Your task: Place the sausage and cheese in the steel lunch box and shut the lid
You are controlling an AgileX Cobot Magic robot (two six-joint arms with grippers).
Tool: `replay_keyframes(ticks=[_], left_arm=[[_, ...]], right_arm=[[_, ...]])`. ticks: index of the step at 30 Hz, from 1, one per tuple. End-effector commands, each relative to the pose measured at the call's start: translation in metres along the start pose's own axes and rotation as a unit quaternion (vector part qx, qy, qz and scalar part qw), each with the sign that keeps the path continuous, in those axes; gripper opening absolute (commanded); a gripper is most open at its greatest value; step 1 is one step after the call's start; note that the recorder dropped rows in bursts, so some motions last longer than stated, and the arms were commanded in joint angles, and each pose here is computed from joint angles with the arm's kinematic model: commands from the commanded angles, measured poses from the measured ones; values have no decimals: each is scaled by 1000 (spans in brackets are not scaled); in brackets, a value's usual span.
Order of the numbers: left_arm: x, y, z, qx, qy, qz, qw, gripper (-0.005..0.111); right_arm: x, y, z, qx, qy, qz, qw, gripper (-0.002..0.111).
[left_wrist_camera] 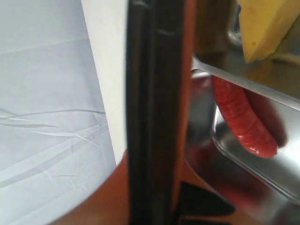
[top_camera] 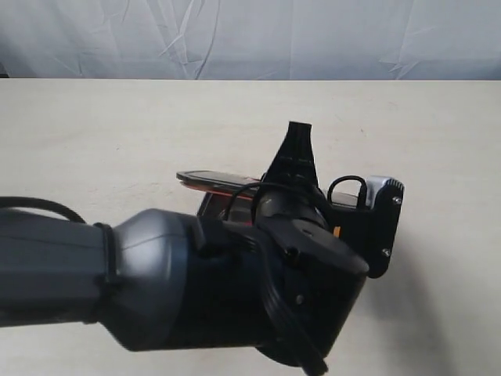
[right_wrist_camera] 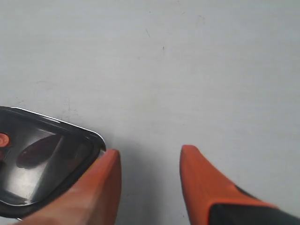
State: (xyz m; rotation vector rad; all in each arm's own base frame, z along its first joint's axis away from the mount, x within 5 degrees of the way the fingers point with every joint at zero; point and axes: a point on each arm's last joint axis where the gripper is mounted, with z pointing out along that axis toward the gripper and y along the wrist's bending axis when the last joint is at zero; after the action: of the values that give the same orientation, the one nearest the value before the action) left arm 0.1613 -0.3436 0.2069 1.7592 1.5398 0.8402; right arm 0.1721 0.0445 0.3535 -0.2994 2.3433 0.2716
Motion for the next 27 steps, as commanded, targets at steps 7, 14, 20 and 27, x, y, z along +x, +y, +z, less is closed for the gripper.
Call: replay_keyframes(ticks=[7, 14, 20, 27], left_arm=[[-4, -18, 11, 20, 23, 9, 999, 0], [-1, -25, 11, 48, 41, -9, 998, 0], [1, -31, 10, 81, 56, -25, 995, 0], [-6, -36, 6, 94, 27, -26, 995, 0]], right_arm=[[0, -1, -2, 5, -3, -3, 1000, 40], [0, -1, -2, 5, -3, -3, 1000, 40], [0, -1, -2, 5, -3, -3, 1000, 40], [0, -1, -2, 5, -3, -3, 1000, 40]])
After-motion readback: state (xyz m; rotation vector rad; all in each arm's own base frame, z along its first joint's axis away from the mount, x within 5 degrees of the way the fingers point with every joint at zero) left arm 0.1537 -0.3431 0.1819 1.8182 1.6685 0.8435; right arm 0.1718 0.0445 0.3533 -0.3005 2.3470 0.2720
